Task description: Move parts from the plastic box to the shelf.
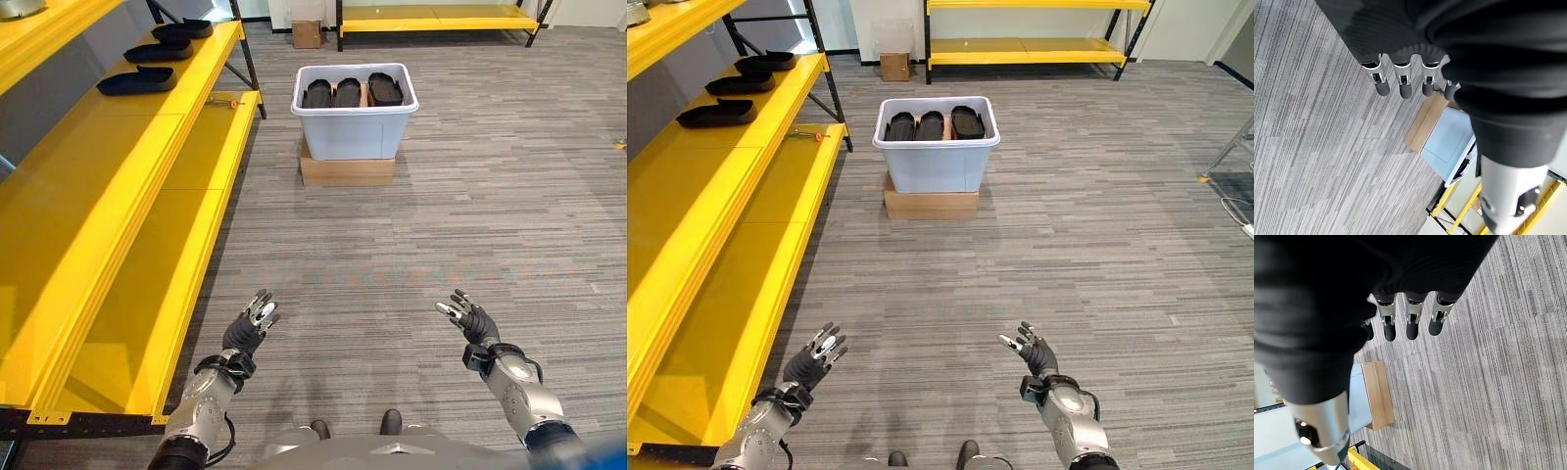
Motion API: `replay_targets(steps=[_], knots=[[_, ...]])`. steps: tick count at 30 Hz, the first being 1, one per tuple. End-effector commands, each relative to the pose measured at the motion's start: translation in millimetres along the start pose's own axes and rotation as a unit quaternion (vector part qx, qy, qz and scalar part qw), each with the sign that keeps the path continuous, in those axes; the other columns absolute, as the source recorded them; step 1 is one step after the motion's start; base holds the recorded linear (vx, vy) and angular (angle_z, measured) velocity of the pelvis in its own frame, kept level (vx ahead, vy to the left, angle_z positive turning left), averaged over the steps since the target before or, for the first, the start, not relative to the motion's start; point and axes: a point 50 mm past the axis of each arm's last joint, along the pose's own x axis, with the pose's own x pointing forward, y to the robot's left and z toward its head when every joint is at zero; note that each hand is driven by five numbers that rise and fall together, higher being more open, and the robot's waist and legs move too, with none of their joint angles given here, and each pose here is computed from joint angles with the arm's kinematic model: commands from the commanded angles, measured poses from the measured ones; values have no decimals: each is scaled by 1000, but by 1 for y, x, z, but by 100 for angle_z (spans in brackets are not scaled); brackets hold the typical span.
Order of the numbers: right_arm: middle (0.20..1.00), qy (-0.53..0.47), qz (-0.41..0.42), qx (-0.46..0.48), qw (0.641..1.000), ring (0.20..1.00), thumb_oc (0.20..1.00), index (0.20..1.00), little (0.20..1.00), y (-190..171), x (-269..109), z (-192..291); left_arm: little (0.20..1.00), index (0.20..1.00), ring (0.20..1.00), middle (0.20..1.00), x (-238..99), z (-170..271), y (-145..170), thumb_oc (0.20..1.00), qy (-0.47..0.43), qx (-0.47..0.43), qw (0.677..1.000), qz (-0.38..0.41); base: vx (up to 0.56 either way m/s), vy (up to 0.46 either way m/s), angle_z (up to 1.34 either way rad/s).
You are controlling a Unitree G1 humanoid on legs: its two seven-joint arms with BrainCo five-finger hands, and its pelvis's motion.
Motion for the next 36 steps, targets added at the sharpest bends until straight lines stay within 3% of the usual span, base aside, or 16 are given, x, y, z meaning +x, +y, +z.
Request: replay_targets(steps=[1, 11, 16, 26, 30, 36], knots=[[1000, -61, 6, 5, 998, 1000, 1000, 1000, 1000, 11, 6, 26, 1000, 1000, 1000, 1000, 9, 29, -11, 1000, -54, 27, 998, -29, 0, 0, 0], [1000, -58, -8, 2, 998, 1000, 1000, 1000, 1000, 8, 6, 25, 1000, 1000, 1000, 1000, 6, 28, -4, 1000, -47, 26, 998, -17, -21, 11, 0], [1000, -76, 26, -22, 997, 1000, 1000, 1000, 1000, 13, 5, 32, 1000, 1000, 1000, 1000, 8, 34, -15, 1000, -53, 63, 996, -46, -22, 19, 0], [1000, -97, 47, -64, 992, 1000, 1000, 1000, 1000, 15, 4, 41, 1000, 1000, 1000, 1000, 9, 30, -8, 1000, -37, 46, 998, -28, -6, 84, 1], [1000, -72, 12, -25, 997, 1000, 1000, 1000, 1000, 3, 4, 35, 1000, 1000, 1000, 1000, 7, 24, -3, 1000, 6, 112, 993, -32, -46, 153, 3], [1000, -94, 7, -5, 996, 1000, 1000, 1000, 1000, 5, 7, 47, 1000, 1000, 1000, 1000, 4, 19, 6, 1000, 28, 119, 992, -24, -31, 148, 0]])
